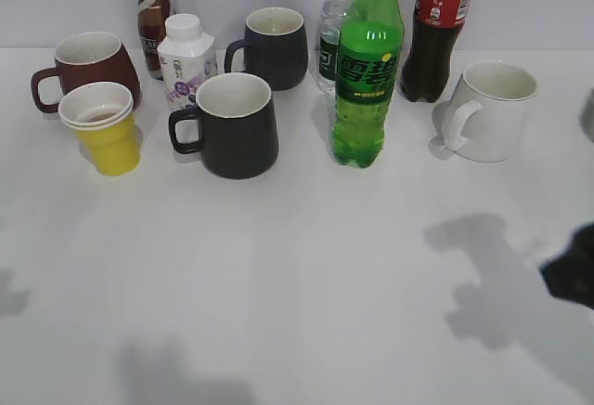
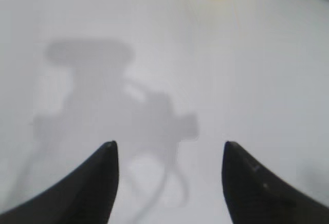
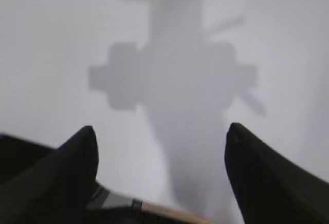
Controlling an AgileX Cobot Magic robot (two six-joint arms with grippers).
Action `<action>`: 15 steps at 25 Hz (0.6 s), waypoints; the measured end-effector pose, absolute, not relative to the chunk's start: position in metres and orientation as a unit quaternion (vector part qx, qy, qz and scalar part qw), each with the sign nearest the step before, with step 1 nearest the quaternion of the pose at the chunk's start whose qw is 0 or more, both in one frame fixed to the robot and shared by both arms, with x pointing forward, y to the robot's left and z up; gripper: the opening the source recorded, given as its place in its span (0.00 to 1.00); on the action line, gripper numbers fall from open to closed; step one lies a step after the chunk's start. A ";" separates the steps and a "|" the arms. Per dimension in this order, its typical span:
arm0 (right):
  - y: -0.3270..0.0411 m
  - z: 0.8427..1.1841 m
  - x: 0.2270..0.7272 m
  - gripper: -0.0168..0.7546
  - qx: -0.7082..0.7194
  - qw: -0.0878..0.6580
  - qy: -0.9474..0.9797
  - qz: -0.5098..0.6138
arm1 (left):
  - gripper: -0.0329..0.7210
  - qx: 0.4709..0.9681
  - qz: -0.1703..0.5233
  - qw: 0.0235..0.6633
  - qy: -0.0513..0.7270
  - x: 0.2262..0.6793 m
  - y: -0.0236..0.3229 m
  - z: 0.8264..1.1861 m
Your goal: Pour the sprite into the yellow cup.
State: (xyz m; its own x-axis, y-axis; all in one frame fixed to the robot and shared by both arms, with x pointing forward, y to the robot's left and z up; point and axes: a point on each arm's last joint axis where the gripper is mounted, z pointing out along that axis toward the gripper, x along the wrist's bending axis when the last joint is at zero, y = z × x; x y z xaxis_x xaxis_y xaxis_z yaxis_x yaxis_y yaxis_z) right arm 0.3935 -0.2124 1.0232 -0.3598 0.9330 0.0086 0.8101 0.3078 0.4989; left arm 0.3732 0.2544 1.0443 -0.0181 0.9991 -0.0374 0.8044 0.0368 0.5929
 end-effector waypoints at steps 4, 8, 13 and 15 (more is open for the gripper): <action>-0.230 1.038 0.362 0.76 0.558 0.118 0.800 0.188 | 0.68 0.724 0.170 0.198 0.639 0.333 0.260 1.069; -0.252 1.052 0.323 0.76 0.561 0.119 0.793 0.208 | 0.66 0.773 0.134 0.241 0.572 0.302 0.267 1.070; -0.280 1.053 0.276 0.76 0.551 0.140 0.774 0.278 | 0.65 0.803 0.162 0.304 0.487 0.268 0.288 1.061; -0.289 1.054 0.261 0.76 0.539 0.159 0.763 0.318 | 0.65 0.799 0.176 0.336 0.467 0.257 0.295 1.061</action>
